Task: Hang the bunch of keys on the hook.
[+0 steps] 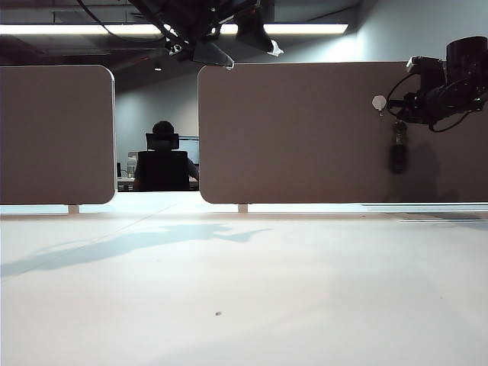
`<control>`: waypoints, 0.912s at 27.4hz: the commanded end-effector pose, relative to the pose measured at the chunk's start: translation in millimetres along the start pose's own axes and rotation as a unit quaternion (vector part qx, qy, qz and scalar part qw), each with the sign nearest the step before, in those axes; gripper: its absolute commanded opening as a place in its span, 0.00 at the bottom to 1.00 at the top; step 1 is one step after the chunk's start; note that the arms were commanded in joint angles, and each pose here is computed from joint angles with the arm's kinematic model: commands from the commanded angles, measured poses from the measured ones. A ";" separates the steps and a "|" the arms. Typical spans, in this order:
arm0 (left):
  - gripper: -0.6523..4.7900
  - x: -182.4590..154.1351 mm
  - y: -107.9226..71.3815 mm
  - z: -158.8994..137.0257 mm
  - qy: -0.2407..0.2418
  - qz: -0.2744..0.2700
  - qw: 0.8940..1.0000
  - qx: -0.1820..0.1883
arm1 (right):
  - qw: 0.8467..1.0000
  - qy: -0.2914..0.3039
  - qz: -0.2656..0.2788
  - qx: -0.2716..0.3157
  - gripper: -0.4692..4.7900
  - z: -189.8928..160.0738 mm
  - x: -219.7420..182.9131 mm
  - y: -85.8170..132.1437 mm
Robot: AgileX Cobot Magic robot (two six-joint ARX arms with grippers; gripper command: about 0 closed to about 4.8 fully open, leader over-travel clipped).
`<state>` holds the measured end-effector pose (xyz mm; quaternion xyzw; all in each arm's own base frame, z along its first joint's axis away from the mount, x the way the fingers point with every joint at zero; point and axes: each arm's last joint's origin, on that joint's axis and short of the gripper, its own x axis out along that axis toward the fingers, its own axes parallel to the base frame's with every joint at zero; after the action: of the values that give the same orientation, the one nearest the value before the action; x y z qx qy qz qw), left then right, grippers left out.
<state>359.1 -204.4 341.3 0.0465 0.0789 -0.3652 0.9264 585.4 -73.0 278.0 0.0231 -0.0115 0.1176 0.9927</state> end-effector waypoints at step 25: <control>1.00 -7.1 -3.4 -28.7 0.161 -0.001 0.986 -0.040 | 0.995 -0.040 0.093 0.002 0.07 28.9 -5.3 13.9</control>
<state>348.9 -198.1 310.3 0.0698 0.2501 -0.3509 0.8997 579.1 -62.5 295.3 0.0392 -0.0218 0.2109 0.9765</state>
